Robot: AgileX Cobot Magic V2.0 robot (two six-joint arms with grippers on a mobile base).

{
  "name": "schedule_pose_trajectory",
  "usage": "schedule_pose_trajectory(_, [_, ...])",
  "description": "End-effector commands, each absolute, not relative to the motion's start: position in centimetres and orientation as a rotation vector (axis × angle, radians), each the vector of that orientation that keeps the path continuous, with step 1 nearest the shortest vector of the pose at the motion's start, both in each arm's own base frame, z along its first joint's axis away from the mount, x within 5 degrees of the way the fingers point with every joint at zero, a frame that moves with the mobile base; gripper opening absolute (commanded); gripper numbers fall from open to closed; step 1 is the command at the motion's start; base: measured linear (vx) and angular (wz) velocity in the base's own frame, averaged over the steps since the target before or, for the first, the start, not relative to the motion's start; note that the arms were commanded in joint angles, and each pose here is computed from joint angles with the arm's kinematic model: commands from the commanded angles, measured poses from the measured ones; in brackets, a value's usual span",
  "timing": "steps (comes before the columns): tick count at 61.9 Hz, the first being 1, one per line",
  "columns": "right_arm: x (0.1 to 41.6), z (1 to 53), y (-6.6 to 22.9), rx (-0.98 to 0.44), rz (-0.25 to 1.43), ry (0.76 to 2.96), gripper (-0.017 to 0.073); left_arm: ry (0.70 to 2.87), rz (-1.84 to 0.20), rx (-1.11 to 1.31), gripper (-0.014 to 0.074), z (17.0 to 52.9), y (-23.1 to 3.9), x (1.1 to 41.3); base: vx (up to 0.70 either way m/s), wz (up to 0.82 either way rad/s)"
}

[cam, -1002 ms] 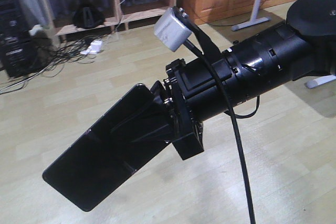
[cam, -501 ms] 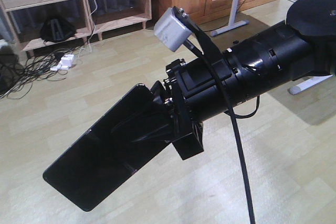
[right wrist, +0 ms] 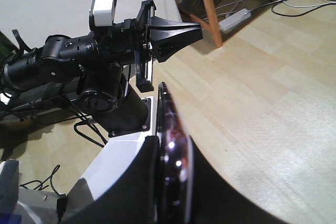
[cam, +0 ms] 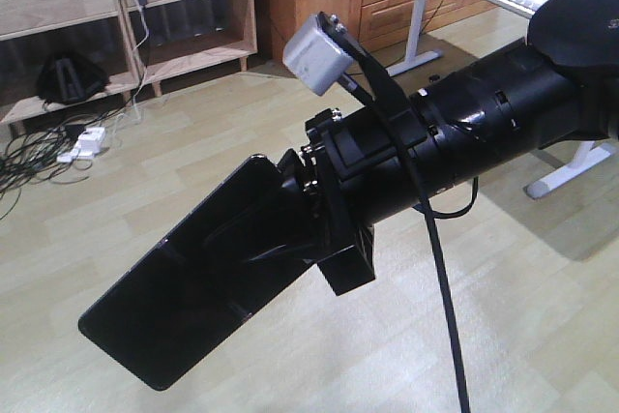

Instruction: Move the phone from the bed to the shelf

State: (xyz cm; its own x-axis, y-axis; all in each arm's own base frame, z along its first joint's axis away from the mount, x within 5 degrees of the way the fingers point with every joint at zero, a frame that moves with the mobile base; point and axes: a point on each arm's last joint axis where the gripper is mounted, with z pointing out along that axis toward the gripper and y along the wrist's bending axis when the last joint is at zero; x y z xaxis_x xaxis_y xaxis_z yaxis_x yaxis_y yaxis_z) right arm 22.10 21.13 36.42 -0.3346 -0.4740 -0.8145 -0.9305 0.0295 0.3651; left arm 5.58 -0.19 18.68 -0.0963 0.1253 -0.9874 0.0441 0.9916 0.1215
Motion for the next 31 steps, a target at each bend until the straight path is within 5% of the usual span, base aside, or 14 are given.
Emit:
schedule_pose_trajectory(1, [20.76,38.89,20.79,-1.42,1.358,1.733,-0.0003,1.567,0.058,0.111,0.0001,20.15,-0.2,5.5,0.38,-0.1])
schedule_pose_trajectory(31, [20.76,38.89,20.79,-1.42,1.358,1.733,-0.0003,1.567,0.058,0.111,0.0001,20.15,-0.2,5.5,0.4,-0.11])
